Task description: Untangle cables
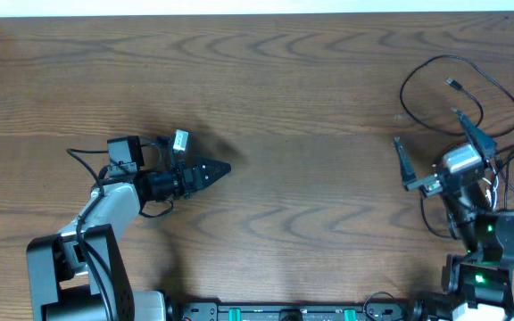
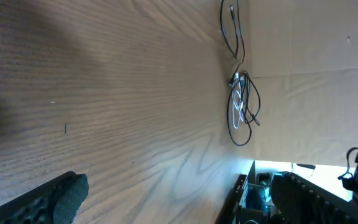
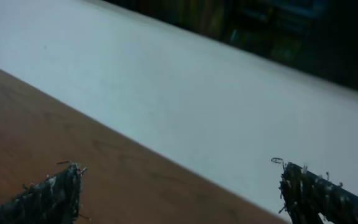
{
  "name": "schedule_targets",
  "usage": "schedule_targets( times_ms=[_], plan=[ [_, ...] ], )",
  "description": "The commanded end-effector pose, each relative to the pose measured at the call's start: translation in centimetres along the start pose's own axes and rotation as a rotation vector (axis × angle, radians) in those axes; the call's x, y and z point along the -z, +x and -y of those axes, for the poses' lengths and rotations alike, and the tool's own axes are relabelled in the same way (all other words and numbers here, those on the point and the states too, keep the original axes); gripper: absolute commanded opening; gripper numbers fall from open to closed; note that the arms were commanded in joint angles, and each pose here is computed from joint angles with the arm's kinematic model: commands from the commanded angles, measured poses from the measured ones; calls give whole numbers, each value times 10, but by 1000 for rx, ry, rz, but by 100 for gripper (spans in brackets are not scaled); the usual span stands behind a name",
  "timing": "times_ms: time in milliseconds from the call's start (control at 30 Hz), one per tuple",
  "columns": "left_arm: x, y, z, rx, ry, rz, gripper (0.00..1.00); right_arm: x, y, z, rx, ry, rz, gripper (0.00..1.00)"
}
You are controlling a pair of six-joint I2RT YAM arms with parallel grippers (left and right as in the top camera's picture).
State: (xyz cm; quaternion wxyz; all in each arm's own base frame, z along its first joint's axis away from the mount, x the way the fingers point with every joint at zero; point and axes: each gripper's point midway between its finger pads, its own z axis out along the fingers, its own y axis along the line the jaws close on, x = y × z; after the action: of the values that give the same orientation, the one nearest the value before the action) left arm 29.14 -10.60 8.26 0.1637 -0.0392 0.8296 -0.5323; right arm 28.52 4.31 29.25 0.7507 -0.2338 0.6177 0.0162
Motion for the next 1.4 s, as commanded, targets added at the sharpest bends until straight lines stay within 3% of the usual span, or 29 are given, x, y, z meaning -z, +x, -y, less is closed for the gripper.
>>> schedule_targets(
  times_ms=[0,400,633,1000,1367],
  plan=[
    [2,-1,3,-22,5,6,100,8,2,-4,59,15,11,99],
    [2,-1,3,-22,5,6,100,42,36,-32,141,60,118,99],
    [2,-1,3,-22,5,6,99,43,65,-30,54,109,-13,99],
    [2,-1,3,-22,5,6,100,69,116,-5,-183,423,-239,99],
    [2,-1,3,-22,5,6,100,64,125,-31,-197,289,-272,99]
  ],
)
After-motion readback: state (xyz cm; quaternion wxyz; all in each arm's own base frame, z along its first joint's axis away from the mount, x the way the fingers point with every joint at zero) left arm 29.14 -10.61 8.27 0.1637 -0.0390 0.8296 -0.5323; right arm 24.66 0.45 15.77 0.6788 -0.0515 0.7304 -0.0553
